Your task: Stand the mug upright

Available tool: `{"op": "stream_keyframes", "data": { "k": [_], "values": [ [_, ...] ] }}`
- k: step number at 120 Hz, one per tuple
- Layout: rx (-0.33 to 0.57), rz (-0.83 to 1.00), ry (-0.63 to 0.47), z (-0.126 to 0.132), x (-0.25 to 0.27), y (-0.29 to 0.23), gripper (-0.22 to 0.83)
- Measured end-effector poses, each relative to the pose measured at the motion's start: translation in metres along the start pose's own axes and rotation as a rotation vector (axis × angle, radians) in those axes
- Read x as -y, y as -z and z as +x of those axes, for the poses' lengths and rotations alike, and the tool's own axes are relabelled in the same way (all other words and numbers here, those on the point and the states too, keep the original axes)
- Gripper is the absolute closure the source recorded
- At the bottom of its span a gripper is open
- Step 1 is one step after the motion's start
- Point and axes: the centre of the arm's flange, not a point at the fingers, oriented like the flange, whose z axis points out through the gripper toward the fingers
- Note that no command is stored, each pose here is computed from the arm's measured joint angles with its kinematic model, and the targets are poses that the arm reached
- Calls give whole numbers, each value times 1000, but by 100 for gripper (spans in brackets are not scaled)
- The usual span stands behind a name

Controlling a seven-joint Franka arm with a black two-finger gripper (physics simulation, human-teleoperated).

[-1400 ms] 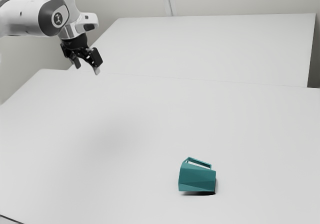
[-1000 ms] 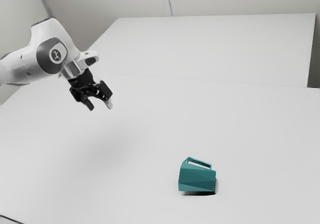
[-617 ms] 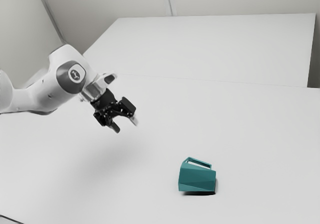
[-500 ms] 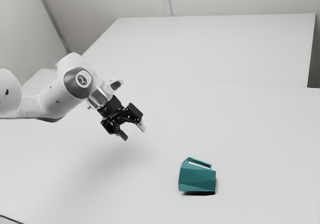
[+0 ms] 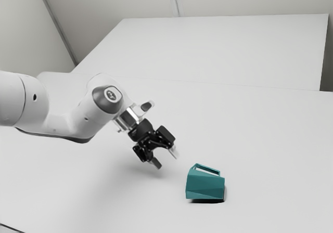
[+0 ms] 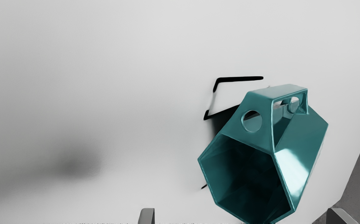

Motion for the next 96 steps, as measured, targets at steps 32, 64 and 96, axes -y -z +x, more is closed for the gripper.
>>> {"op": "stream_keyframes", "data": {
  "k": [32, 64, 96],
  "values": [
    [77, -47, -36, -11, -17, -29, 0],
    [101, -139, -30, -19, -47, -57, 0],
    [121, -151, -4, -9, -50, -81, 0]
  ]
}}
